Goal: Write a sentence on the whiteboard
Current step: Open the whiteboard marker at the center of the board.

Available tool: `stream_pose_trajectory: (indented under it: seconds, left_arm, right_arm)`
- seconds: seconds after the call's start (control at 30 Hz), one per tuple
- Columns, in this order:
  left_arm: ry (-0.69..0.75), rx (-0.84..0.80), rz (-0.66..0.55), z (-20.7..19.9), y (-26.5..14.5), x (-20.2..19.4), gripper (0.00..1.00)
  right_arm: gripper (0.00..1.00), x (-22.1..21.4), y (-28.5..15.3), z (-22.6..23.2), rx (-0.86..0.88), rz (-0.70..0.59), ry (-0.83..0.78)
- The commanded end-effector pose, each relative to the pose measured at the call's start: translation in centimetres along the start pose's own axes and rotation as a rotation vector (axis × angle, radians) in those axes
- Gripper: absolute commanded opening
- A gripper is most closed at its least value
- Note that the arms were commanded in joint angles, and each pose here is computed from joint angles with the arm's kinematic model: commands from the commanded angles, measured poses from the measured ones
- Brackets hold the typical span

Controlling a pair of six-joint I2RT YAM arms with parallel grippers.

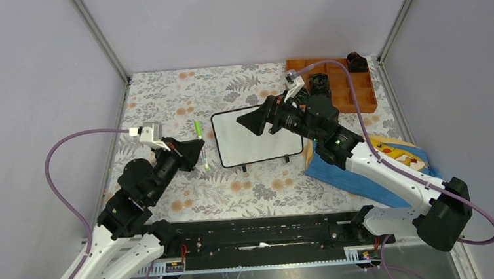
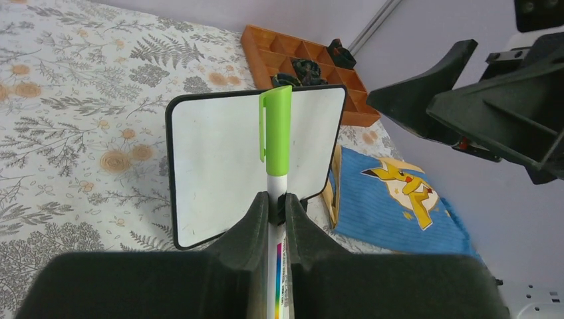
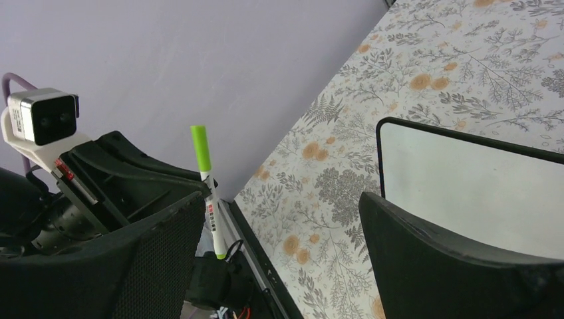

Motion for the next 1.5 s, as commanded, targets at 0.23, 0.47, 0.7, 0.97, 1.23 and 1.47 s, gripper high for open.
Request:
stream_pose_trajectory:
  seconds: [0.23, 0.47, 0.7, 0.97, 1.23, 1.47]
  left_arm:
    - [-0.047, -0.205, -0.185, -4.1, -0.8, 5.8, 0.0]
    - [-0.126, -0.332, -0.267, -6.4, -0.2, 7.2, 0.0]
    - [-0.1, -0.411, -0.274, -8.0, 0.4, 7.9, 0.0]
    - [-0.15, -0.469, -0.334, -9.2, -1.0, 10.7, 0.0]
    - [-0.194, -0.548, -0.376, -10.7, -2.0, 13.2, 0.0]
    - [-0.241, -0.597, -0.384, -11.4, -2.7, 13.9, 0.0]
  right_arm:
    - [0.91, 0.5, -3.7, 3.1, 0.191, -0.07, 0.019]
    - [0.9, 0.6, -6.2, 3.2, 0.119, -0.06, -0.031]
    - [0.88, 0.3, -6.3, 6.0, 0.234, 0.007, -0.057]
    - [0.85, -1.2, -5.9, 9.7, 0.455, 0.09, -0.036]
    - [0.77, -1.8, -4.8, 13.0, 0.563, 0.075, 0.002]
    - [0.7, -1.5, -4.3, 15.5, 0.658, 0.073, 0.059]
Point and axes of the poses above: each gripper's point midway between its finger pads, its own y axis out along the fingers, its own z axis along the line the jaws close on, x = y × z, the point moved 1 cm from there along -y, back along the fingers, and after that the axes turned 14 degrees about y, right-handed, at the moved point
